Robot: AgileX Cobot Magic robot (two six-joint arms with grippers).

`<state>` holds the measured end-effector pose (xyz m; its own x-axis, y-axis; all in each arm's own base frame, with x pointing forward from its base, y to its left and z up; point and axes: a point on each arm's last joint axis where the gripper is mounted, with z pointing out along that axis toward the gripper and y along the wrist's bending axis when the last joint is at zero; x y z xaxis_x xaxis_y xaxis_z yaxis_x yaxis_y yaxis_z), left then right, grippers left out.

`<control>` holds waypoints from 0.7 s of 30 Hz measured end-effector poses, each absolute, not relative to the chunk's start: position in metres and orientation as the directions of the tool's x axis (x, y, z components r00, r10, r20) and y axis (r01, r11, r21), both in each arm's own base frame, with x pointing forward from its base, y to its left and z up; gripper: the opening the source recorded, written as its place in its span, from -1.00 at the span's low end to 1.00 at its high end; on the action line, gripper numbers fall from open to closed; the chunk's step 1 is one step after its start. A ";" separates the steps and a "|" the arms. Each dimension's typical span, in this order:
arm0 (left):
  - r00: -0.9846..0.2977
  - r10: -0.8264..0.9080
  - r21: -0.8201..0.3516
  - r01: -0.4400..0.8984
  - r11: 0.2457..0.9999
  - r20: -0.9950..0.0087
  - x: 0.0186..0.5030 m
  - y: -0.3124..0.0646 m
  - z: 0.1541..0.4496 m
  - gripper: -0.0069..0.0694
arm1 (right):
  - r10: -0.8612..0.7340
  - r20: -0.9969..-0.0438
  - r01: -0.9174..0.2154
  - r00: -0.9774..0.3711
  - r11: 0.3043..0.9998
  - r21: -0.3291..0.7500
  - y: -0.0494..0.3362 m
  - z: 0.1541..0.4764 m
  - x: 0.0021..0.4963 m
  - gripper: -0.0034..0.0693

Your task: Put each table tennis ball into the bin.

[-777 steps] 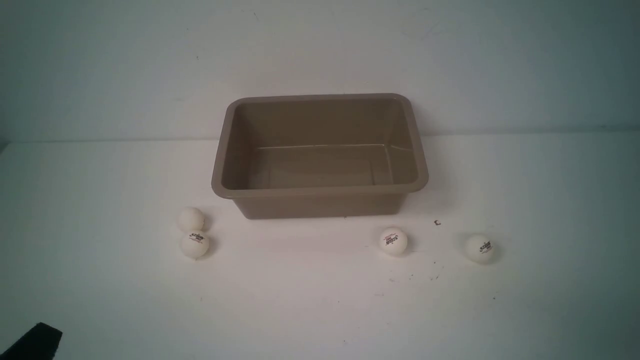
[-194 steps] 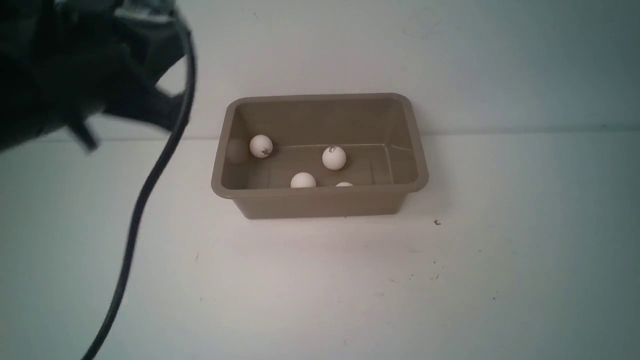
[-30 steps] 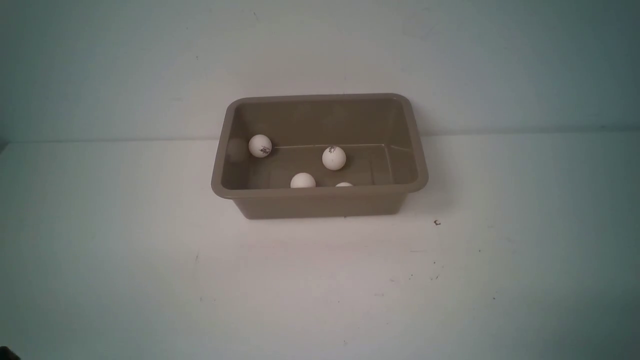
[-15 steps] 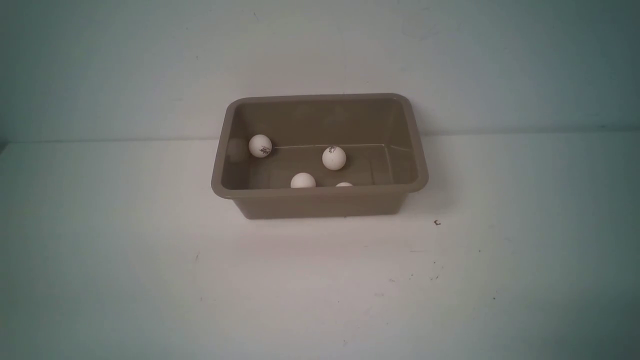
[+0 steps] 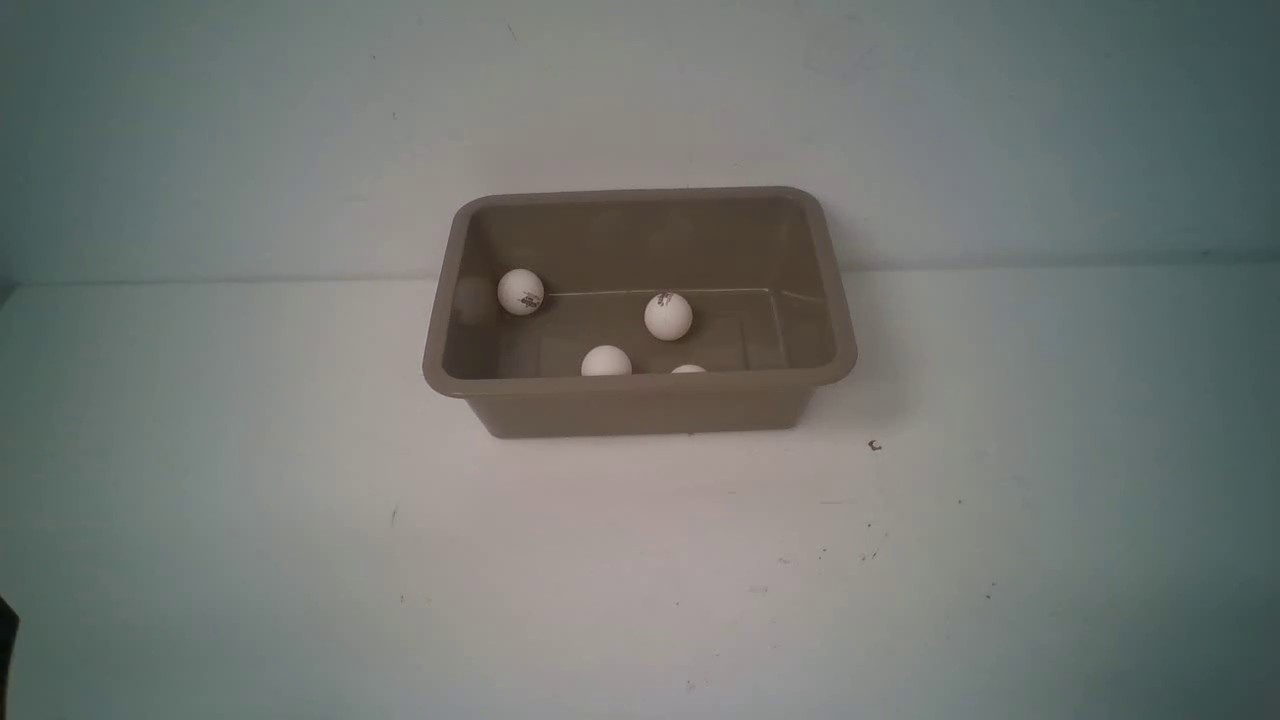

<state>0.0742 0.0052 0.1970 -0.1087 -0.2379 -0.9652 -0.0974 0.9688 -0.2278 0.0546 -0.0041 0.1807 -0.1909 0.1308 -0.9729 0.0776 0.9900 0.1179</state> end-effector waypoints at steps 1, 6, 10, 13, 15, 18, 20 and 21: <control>-0.131 -0.247 -0.234 -0.102 0.967 -0.960 0.074 0.005 0.192 -0.83 | 0.131 -0.973 0.078 -0.191 0.990 0.118 -0.004 0.181 0.055 -0.93; -0.211 -0.252 -0.234 -0.110 0.966 -0.944 0.072 0.004 0.183 -0.83 | 0.131 -0.973 0.078 -0.191 0.990 0.118 -0.004 0.181 0.055 -0.93; -0.319 -0.215 -0.188 -0.114 0.976 -0.923 0.069 0.003 0.173 -0.83 | 0.131 -0.973 0.078 -0.191 0.990 0.118 -0.004 0.181 0.055 -0.93; -0.389 -0.197 -0.164 -0.117 0.979 -0.900 0.067 0.003 0.167 -0.83 | 0.131 -0.973 0.078 -0.191 0.990 0.118 -0.004 0.181 0.055 -0.93; -0.412 -0.195 -0.159 -0.118 0.980 -0.890 0.066 0.003 0.165 -0.83 | 0.131 -0.973 0.078 -0.191 0.990 0.118 -0.004 0.181 0.055 -0.93; -0.438 -0.193 -0.155 -0.120 0.981 -0.878 0.065 0.002 0.163 -0.83 | 0.131 -0.973 0.078 -0.191 0.990 0.118 -0.004 0.181 0.055 -0.93; -0.439 -0.194 -0.156 -0.121 0.980 -0.878 0.065 0.002 0.163 -0.83 | 0.131 -0.973 0.078 -0.191 0.990 0.118 -0.004 0.181 0.055 -0.93; -0.439 -0.194 -0.156 -0.121 0.980 -0.878 0.065 0.002 0.163 -0.83 | 0.131 -0.973 0.078 -0.191 0.990 0.118 -0.004 0.181 0.055 -0.93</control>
